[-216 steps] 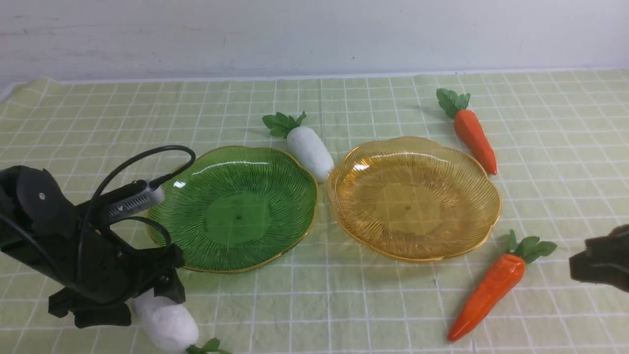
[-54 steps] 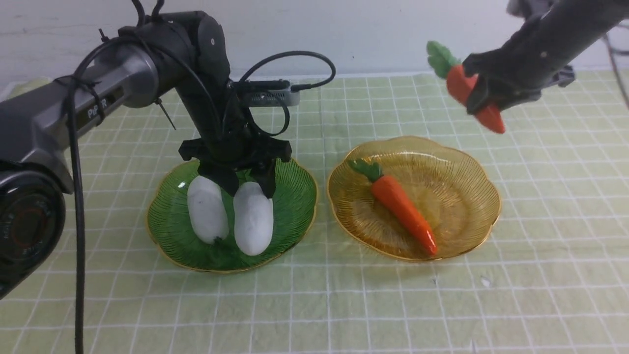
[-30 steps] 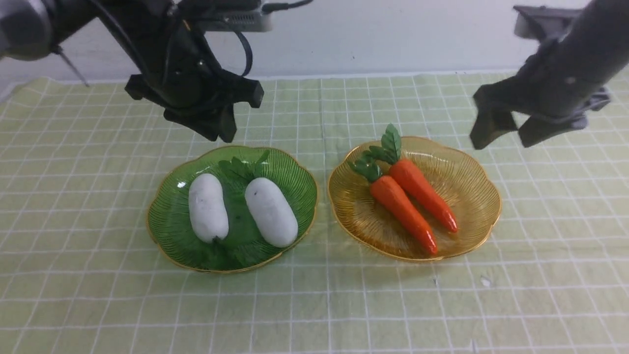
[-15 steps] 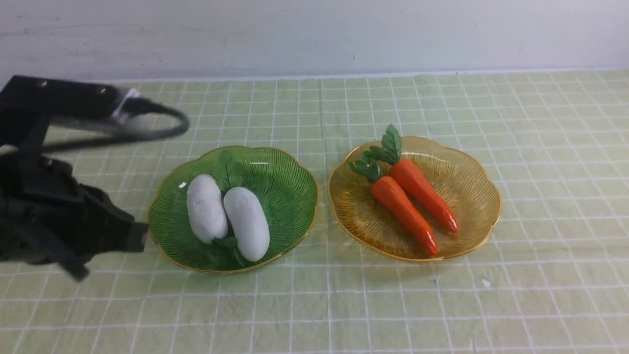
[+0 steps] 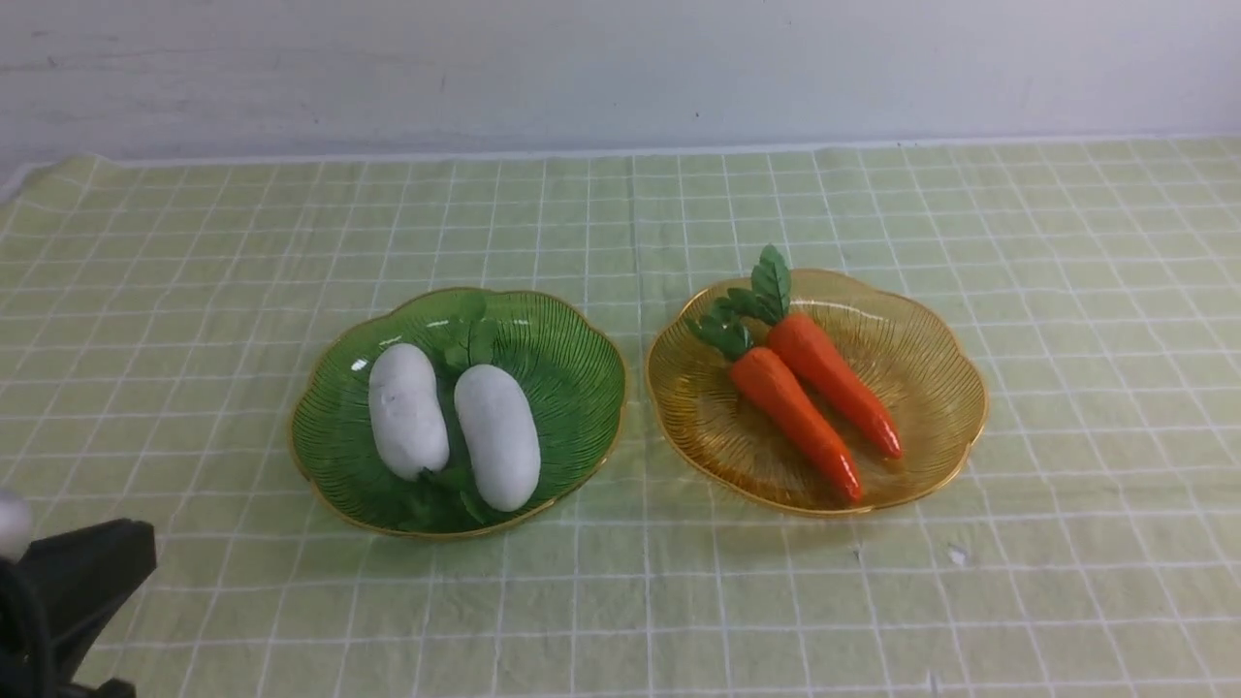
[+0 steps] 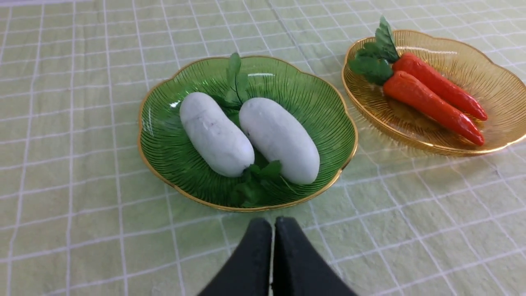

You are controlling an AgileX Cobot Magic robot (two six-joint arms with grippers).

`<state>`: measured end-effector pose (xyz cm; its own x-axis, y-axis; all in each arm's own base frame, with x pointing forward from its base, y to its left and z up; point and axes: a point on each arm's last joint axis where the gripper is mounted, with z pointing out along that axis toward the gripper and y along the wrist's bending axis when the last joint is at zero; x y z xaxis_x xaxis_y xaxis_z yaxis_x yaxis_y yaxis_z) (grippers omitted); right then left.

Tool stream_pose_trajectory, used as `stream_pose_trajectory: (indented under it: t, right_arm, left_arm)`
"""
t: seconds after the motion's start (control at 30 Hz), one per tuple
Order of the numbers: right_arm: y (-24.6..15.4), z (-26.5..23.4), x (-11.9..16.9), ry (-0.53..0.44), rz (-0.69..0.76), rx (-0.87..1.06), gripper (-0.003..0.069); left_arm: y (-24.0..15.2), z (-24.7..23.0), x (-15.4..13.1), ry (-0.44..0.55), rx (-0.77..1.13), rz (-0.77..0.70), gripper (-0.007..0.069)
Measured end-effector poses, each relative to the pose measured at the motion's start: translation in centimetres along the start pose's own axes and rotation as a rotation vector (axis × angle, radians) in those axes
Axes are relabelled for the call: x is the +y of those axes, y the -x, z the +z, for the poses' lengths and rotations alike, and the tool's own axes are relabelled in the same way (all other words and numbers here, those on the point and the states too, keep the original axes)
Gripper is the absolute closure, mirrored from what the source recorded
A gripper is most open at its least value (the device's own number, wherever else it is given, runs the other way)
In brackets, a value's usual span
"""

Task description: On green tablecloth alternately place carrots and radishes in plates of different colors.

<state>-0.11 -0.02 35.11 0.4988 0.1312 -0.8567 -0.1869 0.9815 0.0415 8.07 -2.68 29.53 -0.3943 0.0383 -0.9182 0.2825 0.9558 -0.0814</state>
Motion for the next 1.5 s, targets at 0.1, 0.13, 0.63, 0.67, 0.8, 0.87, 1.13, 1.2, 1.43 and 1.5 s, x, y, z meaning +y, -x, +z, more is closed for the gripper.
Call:
stream_pose_trajectory:
  t: [0.1, 0.13, 0.63, 0.67, 0.8, 0.87, 1.13, 1.2, 1.43, 1.5]
  right_arm:
    - [-0.2, 0.0, 0.0, 0.000, -0.001, 0.008, 0.0673]
    - [-0.2, 0.0, 0.0, 0.000, -0.001, 0.008, 0.0673]
    - [-0.2, 0.0, 0.0, 0.001, -0.001, 0.011, 0.0673]
    - [-0.2, 0.0, 0.0, 0.001, -0.001, 0.011, 0.0673]
    - [-0.2, 0.0, 0.0, 0.001, -0.002, 0.012, 0.0673]
    - [-0.2, 0.0, 0.0, 0.001, -0.002, 0.012, 0.0673]
    - [-0.2, 0.0, 0.0, 0.001, -0.003, 0.013, 0.0673]
    - [-0.2, 0.0, 0.0, 0.001, -0.003, 0.013, 0.0673]
    - [-0.3, 0.0, 0.0, 0.001, -0.004, 0.016, 0.0673]
    - [-0.3, 0.0, 0.0, 0.001, -0.004, 0.016, 0.0673]
  left_arm:
    - [-0.5, -1.1, 0.0, -0.003, -0.048, 0.003, 0.0633]
    - [-0.5, -1.5, 0.0, -0.005, -0.072, 0.004, 0.0633]
    - [-0.5, -2.4, -0.1, -0.010, -0.123, 0.004, 0.0633]
    - [-0.5, -2.4, -0.1, -0.010, -0.123, 0.004, 0.0633]
    - [-0.5, -2.4, 0.1, 0.006, -0.122, 0.027, 0.0633]
    - [-0.5, -2.4, 0.1, 0.012, -0.122, 0.036, 0.0633]
    - [-5.3, -1.7, 1.3, 0.153, -0.226, 0.022, 0.0633]
    - [-8.3, -0.4, 1.9, 0.223, -0.236, -0.006, 0.0633]
    - [-12.7, 1.6, 2.6, 0.269, -0.092, 0.002, 0.0633]
    - [-12.7, 1.6, 2.6, 0.265, -0.092, 0.008, 0.0633]
